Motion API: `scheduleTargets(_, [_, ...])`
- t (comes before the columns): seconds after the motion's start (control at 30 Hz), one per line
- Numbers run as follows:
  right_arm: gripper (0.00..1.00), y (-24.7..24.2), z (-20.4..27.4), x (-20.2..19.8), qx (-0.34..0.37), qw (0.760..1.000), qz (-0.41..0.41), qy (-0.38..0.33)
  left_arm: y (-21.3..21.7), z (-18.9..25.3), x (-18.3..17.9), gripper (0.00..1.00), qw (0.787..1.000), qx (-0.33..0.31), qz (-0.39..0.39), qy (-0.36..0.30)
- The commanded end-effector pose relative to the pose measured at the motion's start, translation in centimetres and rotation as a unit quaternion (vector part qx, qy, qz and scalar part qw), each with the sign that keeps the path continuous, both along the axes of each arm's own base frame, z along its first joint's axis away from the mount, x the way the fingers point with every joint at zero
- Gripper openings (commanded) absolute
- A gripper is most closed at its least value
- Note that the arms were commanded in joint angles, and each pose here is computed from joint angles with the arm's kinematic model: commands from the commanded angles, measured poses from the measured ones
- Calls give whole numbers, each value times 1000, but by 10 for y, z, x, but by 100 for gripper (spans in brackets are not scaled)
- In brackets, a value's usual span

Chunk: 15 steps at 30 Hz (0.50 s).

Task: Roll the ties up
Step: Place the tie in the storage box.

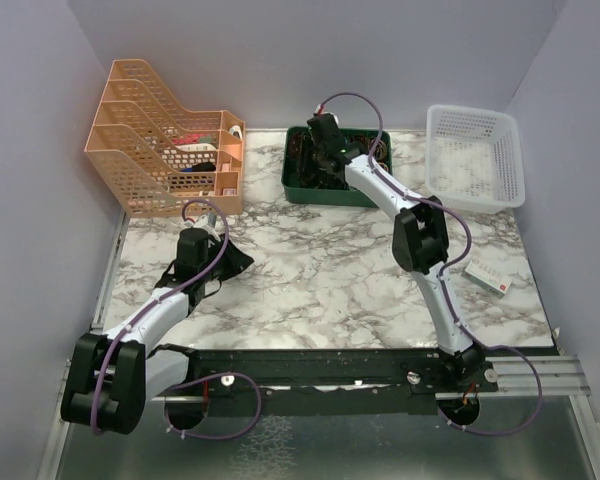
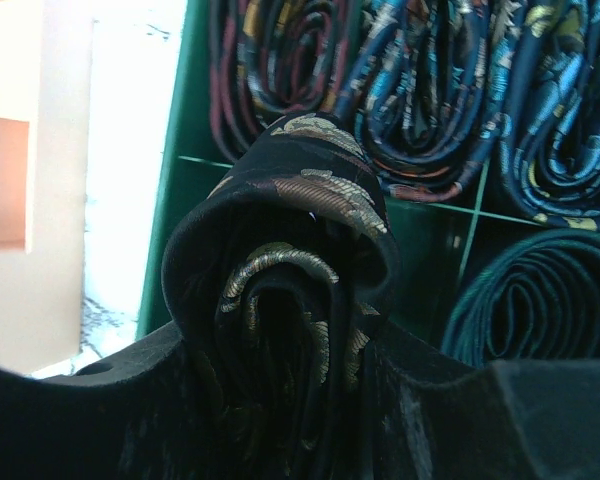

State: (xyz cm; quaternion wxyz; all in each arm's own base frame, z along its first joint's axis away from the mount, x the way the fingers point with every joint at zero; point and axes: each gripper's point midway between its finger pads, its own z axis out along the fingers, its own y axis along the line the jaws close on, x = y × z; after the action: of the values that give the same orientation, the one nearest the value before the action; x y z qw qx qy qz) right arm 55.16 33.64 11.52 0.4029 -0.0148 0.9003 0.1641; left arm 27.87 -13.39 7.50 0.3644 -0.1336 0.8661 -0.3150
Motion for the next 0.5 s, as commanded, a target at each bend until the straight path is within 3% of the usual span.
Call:
scheduleTargets(0.0, [20,-12,0,-4,-14,1000,1,-2,-2,9,5,24,1000,-9,-7,-17])
scheduleTargets(0.47, [20,-30,18,-11,-58,998,6,-15,-4,5,4,24,1000,-18,-9,-14])
